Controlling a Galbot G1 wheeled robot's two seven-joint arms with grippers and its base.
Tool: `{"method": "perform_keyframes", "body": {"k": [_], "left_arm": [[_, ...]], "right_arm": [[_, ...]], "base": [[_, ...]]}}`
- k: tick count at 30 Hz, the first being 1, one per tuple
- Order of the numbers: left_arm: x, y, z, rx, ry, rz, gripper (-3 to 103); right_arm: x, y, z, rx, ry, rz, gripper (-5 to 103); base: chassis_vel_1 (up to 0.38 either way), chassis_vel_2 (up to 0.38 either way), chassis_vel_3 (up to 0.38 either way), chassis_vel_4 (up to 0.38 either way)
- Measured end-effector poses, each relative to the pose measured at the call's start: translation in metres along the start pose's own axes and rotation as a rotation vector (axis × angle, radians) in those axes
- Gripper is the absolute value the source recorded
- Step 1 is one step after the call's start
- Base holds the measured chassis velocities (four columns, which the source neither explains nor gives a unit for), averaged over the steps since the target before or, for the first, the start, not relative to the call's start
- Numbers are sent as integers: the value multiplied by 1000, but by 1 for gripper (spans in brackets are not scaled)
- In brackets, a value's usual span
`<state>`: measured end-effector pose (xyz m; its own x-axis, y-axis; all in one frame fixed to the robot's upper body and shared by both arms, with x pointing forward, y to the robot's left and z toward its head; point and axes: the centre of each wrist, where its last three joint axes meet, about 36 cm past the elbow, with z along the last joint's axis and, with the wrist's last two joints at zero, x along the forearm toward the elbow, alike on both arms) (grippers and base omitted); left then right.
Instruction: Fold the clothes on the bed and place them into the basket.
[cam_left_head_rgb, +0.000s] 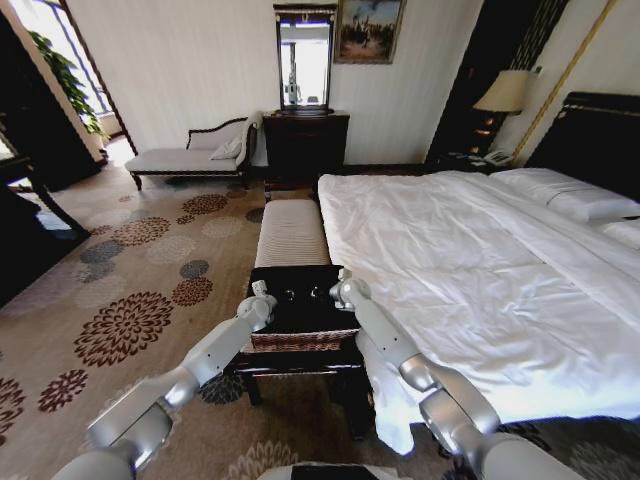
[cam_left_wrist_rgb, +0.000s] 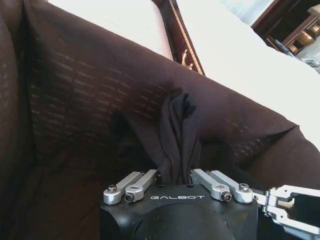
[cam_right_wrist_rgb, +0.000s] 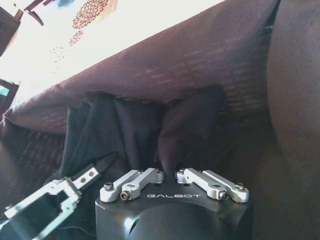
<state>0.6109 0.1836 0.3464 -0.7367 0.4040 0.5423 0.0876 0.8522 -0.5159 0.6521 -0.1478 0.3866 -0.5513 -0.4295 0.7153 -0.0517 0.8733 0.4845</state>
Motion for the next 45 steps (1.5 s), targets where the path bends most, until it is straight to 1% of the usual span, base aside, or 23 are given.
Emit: {"method": "perform_keyframes", "body": {"k": [11,13,15,16,17,18,19,20,22,24,25,28,29,31,32,33,34,37,38,39,41,42,45], "left_arm": [[-5,6,1,-22,-5,-9,14],[-4,8,3,-19,1,-17,11],[-2,10,2,-16,15,-17,19],[-2,11,2,-17,21,-18,25],[-2,11,2,-17,21,-18,25],[-1,12,3,-18,27,-21,30],[-1,13,4,-20,29,-21,36],[0,12,4,-21,30,-21,36],[1,12,5,-22,30,-20,46],[1,11,5,-22,29,-20,52],[1,12,5,-22,29,-21,52],[2,13,5,-20,28,-27,68],[2,13,5,-20,28,-27,68],[3,15,5,-33,19,-37,79],[4,16,4,-40,14,-47,85],[4,17,3,-46,9,-58,85],[4,17,3,-46,9,-58,85],[7,20,-3,-61,-2,-77,98],[7,20,-3,-61,-2,-77,98],[8,21,-5,-73,-7,-86,100],[8,21,-6,-80,-9,-90,100],[9,22,-10,-95,-18,-100,100],[16,18,-18,-103,-38,-93,100]], "right_arm": [[-5,3,5,29,-28,15,7],[-5,1,6,51,-44,21,7],[-6,0,9,60,-48,16,4],[-6,0,10,62,-49,14,8],[-6,0,10,62,-49,14,8],[-7,1,10,63,-50,14,13],[-7,1,10,65,-49,16,13],[-8,0,10,68,-49,18,19],[-9,0,10,80,-50,25,29],[-9,0,10,87,-51,30,35],[-9,1,10,92,-52,34,35],[-10,0,10,107,-56,47,51],[-10,0,10,107,-56,47,51],[-9,-1,10,112,-60,57,61],[-8,-1,9,114,-63,61,61],[-7,-2,8,116,-67,65,67],[-7,-2,8,116,-67,65,67],[-4,-3,10,119,-72,69,84],[-4,-3,10,119,-72,69,84],[-3,-4,10,117,-75,72,89],[-3,-4,11,116,-77,74,89],[-1,-7,12,130,-82,86,97],[6,-10,13,164,-99,98,100]], "base": [[0,0,0,0],[0,0,0,0],[0,0,0,0],[0,0,0,0],[0,0,0,0],[0,0,0,0],[0,0,0,0],[0,0,0,0],[0,0,0,0],[0,0,0,0],[0,0,0,0],[0,0,0,0],[0,0,0,0],[0,0,0,0],[0,0,0,0],[0,0,0,0],[0,0,0,0],[0,0,0,0],[0,0,0,0],[0,0,0,0],[0,0,0,0],[0,0,0,0],[0,0,0,0]]}}
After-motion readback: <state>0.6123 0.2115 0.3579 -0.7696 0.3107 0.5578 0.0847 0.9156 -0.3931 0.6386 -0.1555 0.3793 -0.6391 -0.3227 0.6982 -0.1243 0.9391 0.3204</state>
